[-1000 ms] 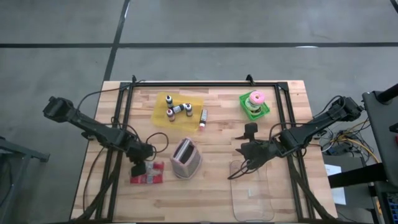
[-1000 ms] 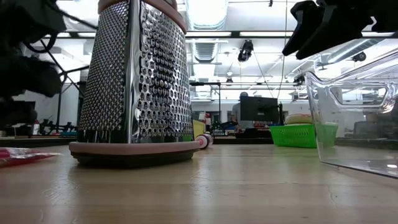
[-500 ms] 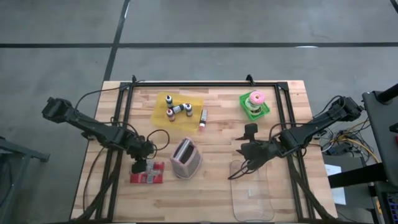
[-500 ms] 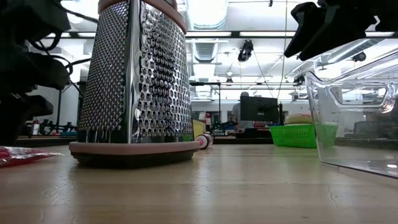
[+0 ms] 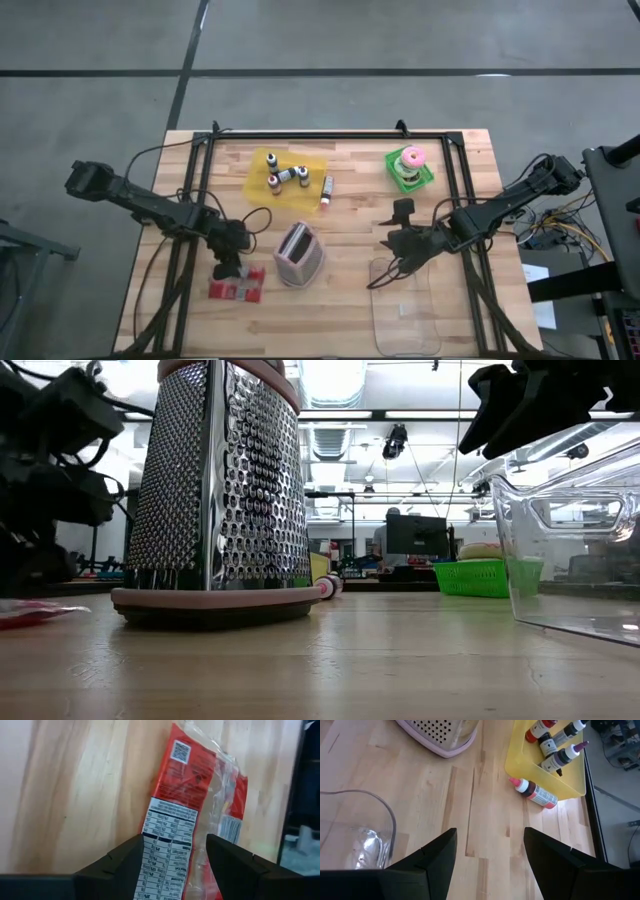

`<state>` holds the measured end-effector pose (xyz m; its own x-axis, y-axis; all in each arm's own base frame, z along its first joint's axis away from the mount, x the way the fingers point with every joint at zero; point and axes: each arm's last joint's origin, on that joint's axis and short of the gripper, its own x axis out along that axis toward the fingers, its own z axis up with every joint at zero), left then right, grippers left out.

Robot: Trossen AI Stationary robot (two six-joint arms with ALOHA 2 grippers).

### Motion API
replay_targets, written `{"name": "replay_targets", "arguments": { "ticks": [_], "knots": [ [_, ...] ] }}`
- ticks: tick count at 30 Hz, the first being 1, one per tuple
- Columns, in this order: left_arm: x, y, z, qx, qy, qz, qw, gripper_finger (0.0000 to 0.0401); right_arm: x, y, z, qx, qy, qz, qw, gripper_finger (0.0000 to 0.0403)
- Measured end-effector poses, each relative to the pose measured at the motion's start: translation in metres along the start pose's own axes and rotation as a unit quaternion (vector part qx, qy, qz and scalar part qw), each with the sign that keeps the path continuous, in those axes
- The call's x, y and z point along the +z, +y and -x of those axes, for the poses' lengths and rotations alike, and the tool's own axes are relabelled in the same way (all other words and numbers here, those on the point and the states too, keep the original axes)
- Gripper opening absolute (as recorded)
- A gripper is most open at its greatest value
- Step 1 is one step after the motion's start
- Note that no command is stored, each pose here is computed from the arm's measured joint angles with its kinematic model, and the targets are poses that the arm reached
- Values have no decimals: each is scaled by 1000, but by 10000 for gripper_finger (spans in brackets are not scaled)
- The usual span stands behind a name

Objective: Pick & Place Food Item
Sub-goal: Put the popcorn bag into the transparent bin

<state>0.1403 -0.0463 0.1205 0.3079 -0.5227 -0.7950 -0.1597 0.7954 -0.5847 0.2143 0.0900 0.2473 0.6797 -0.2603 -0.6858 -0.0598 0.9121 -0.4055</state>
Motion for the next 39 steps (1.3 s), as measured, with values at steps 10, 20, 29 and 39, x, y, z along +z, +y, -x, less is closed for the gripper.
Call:
{"name": "replay_targets", "arguments": {
  "ticks": [10, 20, 29, 39],
  "knots": [
    [0, 0, -3, -34, -9, 1, 999, 223, 0, 0, 0, -4, 0, 2, 1000, 226],
    [0, -1, -6, -20, -13, -2, 1000, 223, 0, 0, 0, -6, 0, 1, 1000, 226],
    [0, -11, -23, -48, 11, -16, 999, 223, 0, -1, 0, -17, 0, 1, 1000, 226],
    [-2, -29, -44, -97, 49, -36, 993, 223, 0, -1, 0, -21, 0, 4, 1000, 226]
  ]
}}
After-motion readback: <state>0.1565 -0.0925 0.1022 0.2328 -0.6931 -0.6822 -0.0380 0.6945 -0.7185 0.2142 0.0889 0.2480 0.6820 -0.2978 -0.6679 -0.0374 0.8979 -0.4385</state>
